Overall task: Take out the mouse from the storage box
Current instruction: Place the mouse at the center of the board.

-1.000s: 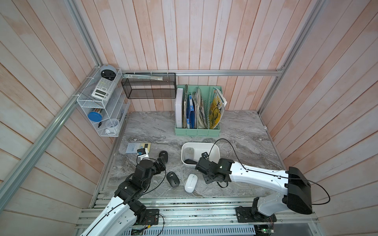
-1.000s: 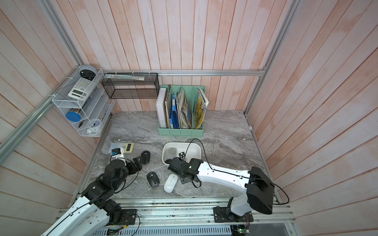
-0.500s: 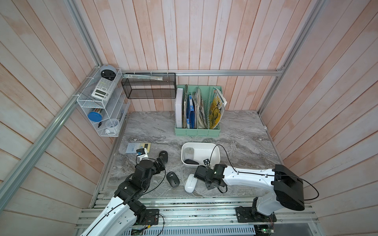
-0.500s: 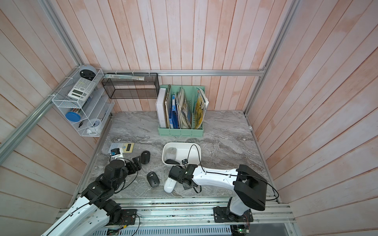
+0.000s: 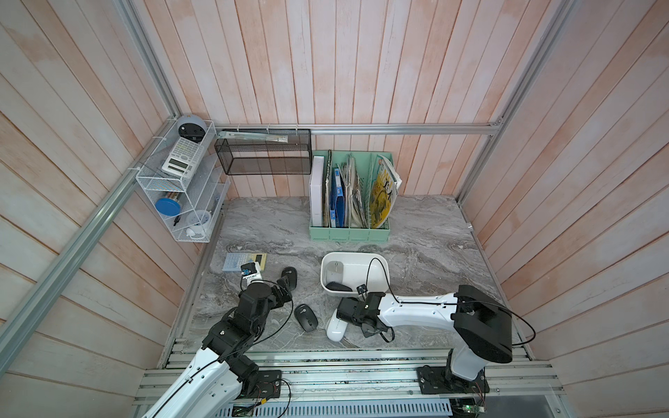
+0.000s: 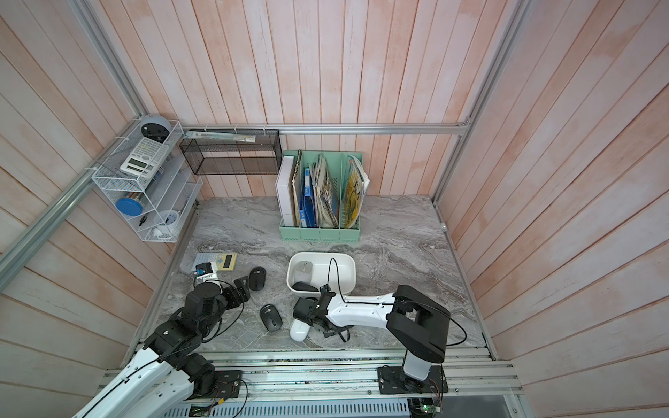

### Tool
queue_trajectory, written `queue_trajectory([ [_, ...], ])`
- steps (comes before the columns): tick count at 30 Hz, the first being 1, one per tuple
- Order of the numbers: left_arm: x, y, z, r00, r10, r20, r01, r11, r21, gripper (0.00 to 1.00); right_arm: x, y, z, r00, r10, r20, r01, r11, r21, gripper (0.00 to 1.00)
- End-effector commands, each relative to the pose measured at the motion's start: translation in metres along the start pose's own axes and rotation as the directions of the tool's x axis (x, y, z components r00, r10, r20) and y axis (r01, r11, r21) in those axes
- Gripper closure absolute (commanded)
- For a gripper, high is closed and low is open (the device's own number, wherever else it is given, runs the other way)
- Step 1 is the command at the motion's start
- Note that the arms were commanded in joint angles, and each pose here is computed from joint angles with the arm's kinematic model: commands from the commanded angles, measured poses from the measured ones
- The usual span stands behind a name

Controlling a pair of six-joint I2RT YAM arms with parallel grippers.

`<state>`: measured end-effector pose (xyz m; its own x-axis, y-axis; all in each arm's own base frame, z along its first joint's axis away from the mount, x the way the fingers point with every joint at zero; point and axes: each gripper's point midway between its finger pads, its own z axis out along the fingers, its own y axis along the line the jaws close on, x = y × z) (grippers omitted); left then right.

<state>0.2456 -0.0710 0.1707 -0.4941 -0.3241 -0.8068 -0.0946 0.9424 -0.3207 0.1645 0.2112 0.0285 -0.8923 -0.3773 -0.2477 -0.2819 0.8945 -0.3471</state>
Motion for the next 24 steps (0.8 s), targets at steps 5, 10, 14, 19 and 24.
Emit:
queue_trajectory([
  [5, -0.001, 0.004, 0.000, 1.000, 0.008, 0.006, -0.008, 1.000, -0.019, 0.00, -0.001, -0.006, -0.002, 1.000, 0.004, 0.004, -0.004, 0.999, 0.053, 0.52],
  [10, -0.001, 0.004, 0.000, 1.000, 0.009, 0.005, -0.009, 1.000, -0.020, 0.00, -0.002, 0.000, -0.005, 1.000, -0.004, 0.011, 0.004, 0.999, 0.039, 0.46],
  [14, -0.001, 0.004, 0.001, 1.000, 0.009, 0.005, -0.008, 1.000, -0.020, 0.00, -0.005, 0.004, -0.013, 1.000, -0.009, 0.025, 0.008, 1.000, 0.028, 0.45],
  [19, -0.002, 0.003, 0.001, 1.000, 0.010, 0.004, -0.010, 1.000, -0.020, 0.00, -0.008, 0.007, -0.023, 0.999, -0.005, 0.042, 0.005, 1.000, 0.014, 0.42],
  [24, -0.001, 0.003, 0.001, 1.000, 0.011, 0.003, -0.011, 1.000, -0.020, 0.00, -0.008, 0.013, -0.026, 0.999, 0.000, 0.043, 0.001, 1.000, -0.013, 0.41],
])
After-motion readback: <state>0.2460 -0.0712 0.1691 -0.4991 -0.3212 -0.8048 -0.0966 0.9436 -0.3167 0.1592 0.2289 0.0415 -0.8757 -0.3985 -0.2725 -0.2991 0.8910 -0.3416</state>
